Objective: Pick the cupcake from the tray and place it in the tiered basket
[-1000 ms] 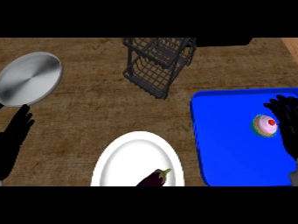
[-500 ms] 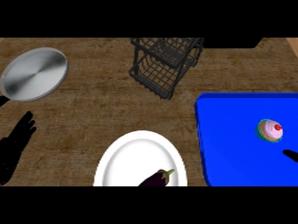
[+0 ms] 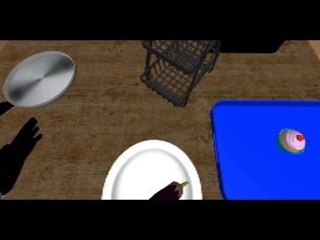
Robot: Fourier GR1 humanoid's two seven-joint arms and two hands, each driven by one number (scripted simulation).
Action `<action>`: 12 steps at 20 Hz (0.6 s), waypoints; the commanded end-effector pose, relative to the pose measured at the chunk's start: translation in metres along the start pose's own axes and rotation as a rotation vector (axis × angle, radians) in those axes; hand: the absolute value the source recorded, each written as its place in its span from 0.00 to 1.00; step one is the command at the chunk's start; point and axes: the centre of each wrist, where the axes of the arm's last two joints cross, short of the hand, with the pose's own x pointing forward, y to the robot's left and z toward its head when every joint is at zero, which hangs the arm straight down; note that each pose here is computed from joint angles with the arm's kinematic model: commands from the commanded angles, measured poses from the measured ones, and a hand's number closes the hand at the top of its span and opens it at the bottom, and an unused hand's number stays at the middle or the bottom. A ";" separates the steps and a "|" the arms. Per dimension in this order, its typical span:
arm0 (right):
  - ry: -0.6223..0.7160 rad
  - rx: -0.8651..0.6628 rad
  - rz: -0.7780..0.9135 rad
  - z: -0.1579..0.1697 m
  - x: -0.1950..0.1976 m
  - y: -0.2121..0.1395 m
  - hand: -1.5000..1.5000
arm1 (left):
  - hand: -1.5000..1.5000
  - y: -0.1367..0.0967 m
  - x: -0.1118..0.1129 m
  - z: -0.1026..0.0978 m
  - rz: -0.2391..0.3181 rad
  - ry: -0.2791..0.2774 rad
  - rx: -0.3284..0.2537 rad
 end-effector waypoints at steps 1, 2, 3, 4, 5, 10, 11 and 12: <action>0.013 0.036 0.017 -0.017 0.030 -0.002 0.00 | 0.50 -0.001 -0.002 -0.001 0.007 0.029 0.004; 0.044 0.054 0.041 -0.022 0.050 -0.005 0.00 | 0.50 -0.005 -0.006 -0.009 0.005 0.030 0.006; 0.058 0.087 0.032 -0.005 0.041 -0.005 0.00 | 0.50 -0.002 0.000 0.003 0.006 0.013 0.000; 0.108 0.115 0.021 -0.027 0.044 -0.006 0.00 | 0.50 0.003 -0.008 -0.009 0.005 0.013 0.006; 0.109 0.130 0.056 -0.018 0.060 -0.006 0.00 | 0.50 0.003 -0.011 -0.003 0.006 0.022 0.008; 0.197 0.196 0.068 -0.019 0.059 -0.002 0.00 | 0.50 0.005 0.010 -0.009 -0.005 0.031 0.020; 0.226 0.190 0.090 -0.011 0.048 -0.022 0.00 | 0.50 -0.001 -0.011 0.016 0.003 0.001 0.010; 0.239 0.196 0.113 -0.017 0.056 -0.008 0.00 | 0.50 -0.011 0.004 -0.008 0.008 0.017 0.017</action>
